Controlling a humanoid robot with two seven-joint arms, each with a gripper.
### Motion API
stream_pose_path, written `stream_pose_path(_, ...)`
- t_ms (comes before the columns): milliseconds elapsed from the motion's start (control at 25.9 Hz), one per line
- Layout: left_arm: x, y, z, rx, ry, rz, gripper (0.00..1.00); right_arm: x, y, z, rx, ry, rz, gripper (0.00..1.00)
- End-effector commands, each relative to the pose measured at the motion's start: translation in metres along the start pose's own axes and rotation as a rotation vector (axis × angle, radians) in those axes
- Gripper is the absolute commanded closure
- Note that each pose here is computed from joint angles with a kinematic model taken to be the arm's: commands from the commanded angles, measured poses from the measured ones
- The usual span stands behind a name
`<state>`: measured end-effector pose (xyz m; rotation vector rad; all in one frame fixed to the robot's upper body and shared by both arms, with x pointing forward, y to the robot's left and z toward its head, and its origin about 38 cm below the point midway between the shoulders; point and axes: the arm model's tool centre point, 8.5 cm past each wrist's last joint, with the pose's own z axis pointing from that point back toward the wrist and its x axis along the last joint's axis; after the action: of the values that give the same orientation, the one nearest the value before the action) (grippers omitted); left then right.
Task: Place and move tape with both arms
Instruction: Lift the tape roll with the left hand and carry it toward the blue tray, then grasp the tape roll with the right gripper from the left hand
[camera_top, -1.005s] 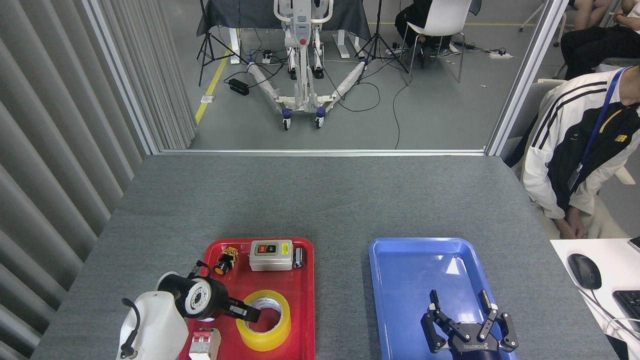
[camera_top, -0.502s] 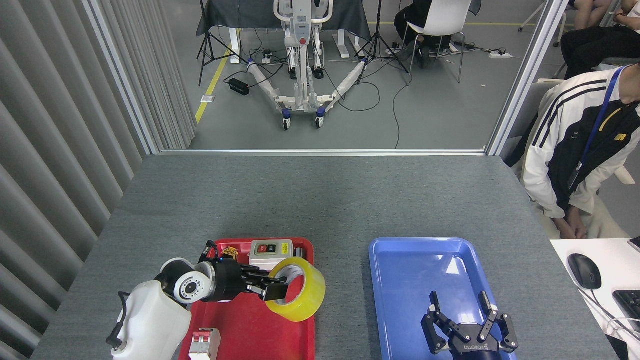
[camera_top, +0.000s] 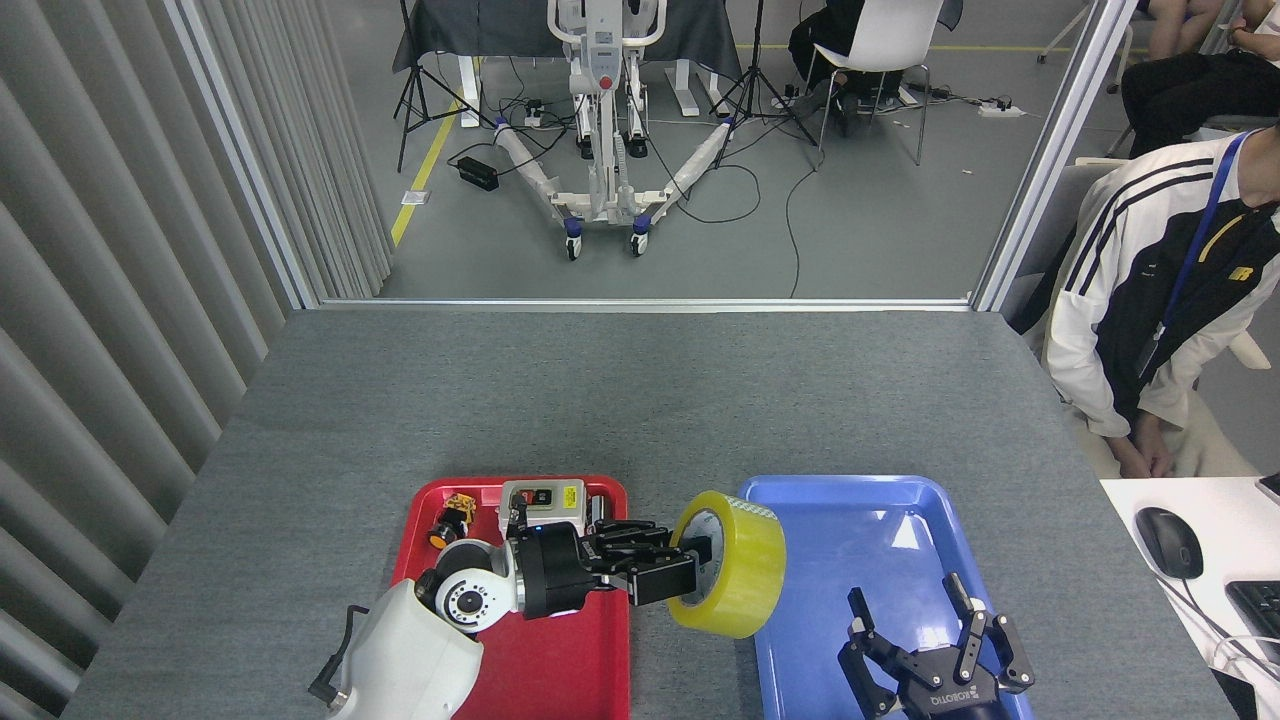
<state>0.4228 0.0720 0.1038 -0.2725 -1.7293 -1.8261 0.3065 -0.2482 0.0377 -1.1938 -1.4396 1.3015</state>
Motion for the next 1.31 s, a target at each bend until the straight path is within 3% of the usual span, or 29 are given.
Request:
stream_pose_path(0, 0.001, -0.004, -0.006, 0.007, -0.01, 0.019, 1.0, 0.002, -0.009, 0.009, -0.064, -0.233, 0.004, 0.0)
stream_pose_path(193, 0.004, -0.008, -0.015, 0.006, -0.025, 0.033, 1.0, 0.021, -0.016, 0.026, -0.058, -0.6, -0.056, 0.0)
stream_pose_path(386, 0.01, -0.01, -0.025, 0.001, -0.041, 0.035, 1.0, 0.031, -0.026, 0.024, -0.078, -0.64, -0.007, 0.0)
stream_pose_path(618, 0.015, -0.015, -0.031, -0.024, -0.057, 0.029, 1.0, 0.045, -0.028, 0.023, -0.093, -0.665, -0.02, 0.02)
stream_pose_path(696, 0.019, -0.018, -0.036, -0.034, -0.068, 0.028, 1.0, 0.046, -0.028, 0.024, -0.092, -0.667, -0.019, 0.18)
stream_pose_path(812, 0.019, -0.024, -0.036, -0.037, -0.068, 0.04, 1.0, 0.046, -0.026, 0.024, -0.08, -0.672, -0.001, 0.62)
stream_pose_path(928, 0.02, -0.033, -0.037, -0.04, -0.069, 0.058, 1.0, 0.047, -0.023, 0.024, -0.067, -0.68, 0.017, 0.95)
stream_pose_path(966, 0.022, -0.034, -0.039, -0.037, -0.075, 0.061, 1.0, 0.047, -0.021, 0.025, -0.059, -0.682, 0.024, 1.0)
stream_pose_path(1198, 0.024, -0.036, -0.04, -0.039, -0.079, 0.063, 0.98, 0.047, -0.02, 0.025, -0.054, -0.682, 0.03, 1.0)
stream_pose_path(1275, 0.024, -0.035, -0.039, -0.03, -0.078, 0.064, 0.62, 0.047, -0.02, 0.026, -0.054, -0.682, 0.03, 1.0)
